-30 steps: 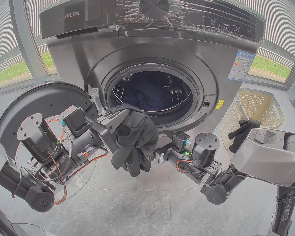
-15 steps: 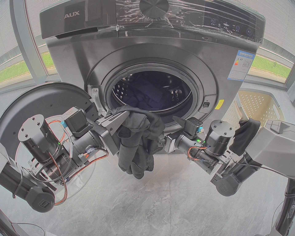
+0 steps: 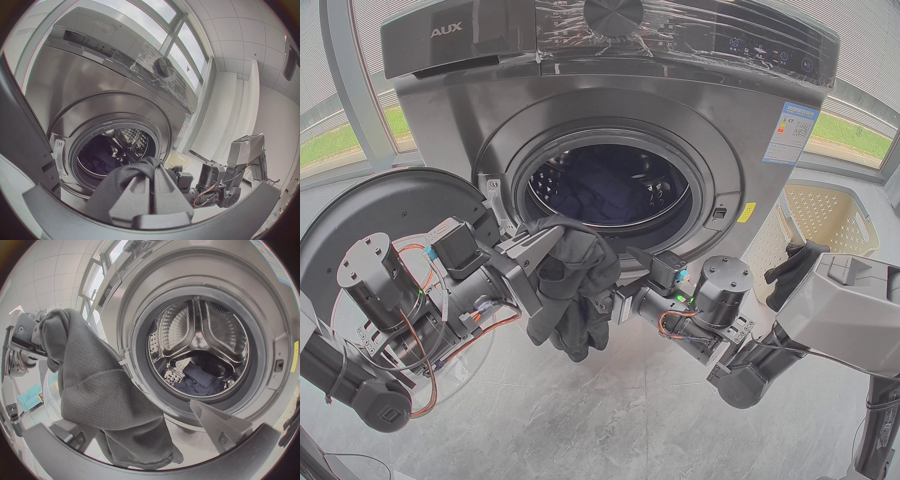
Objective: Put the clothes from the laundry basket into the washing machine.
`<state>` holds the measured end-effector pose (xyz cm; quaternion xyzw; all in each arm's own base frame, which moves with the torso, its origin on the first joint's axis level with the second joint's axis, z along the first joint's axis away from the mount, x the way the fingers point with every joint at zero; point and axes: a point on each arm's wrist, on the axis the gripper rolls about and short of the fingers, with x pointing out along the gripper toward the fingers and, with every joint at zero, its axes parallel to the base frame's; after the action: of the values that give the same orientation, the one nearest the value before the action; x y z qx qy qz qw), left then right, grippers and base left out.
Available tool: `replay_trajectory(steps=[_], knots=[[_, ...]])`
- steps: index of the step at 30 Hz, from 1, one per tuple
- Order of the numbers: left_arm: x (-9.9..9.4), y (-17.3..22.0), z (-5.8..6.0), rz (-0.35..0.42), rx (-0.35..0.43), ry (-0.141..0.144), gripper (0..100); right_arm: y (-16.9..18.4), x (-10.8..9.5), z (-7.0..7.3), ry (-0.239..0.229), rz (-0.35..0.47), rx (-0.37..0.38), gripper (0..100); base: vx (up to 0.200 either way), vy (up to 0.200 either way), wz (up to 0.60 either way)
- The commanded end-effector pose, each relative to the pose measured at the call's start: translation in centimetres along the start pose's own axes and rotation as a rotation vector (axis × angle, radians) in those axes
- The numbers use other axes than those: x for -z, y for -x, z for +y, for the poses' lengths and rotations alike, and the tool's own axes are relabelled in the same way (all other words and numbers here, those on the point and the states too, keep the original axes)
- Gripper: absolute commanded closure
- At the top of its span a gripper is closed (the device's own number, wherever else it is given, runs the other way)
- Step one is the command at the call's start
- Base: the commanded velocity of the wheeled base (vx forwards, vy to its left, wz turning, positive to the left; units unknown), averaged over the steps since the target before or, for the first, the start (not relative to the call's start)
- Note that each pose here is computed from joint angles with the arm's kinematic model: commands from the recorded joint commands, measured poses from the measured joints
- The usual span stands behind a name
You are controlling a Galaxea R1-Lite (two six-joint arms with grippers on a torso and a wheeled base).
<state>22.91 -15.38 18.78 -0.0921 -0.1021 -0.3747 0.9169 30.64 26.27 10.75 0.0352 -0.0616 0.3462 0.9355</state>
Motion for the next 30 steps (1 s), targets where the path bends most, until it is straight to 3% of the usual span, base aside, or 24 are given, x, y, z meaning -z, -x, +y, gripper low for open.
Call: replay_trajectory(steps=[1,5,6,18,19,23,26,30], knots=[[0.1,0.1,0.0,0.006,0.000,0.001,100,-1.7,0.8,0.4,-0.003,-0.038,-0.011,0,0.000,0.000,0.00],[0.3,0.1,0.0,0.013,-0.001,0.003,100,-1.8,0.0,0.4,-0.006,-0.061,-0.011,0,0.000,0.000,0.00],[0.5,0.0,0.1,0.018,-0.002,0.003,100,-1.8,-0.1,0.4,-0.008,-0.064,-0.011,100,0.000,0.000,0.00],[1.2,-0.2,0.3,0.036,-0.003,0.009,100,1.3,-3.8,0.6,-0.008,-0.096,-0.015,100,0.000,0.000,0.00],[1.3,-0.2,0.3,0.042,0.001,0.009,0,1.7,-4.2,0.7,-0.009,-0.099,-0.018,100,0.000,0.000,0.00],[1.8,-0.2,0.3,0.059,0.002,0.031,0,3.0,-5.8,0.7,-0.013,-0.119,-0.020,100,0.000,0.000,0.00],[2.6,-0.6,0.6,0.071,-0.021,0.075,0,4.0,-7.1,0.7,-0.013,-0.142,-0.017,100,0.000,0.000,0.00],[3.6,-0.6,1.4,0.091,-0.046,0.072,0,4.8,-8.3,0.7,-0.013,-0.168,-0.017,100,0.000,0.000,0.00]])
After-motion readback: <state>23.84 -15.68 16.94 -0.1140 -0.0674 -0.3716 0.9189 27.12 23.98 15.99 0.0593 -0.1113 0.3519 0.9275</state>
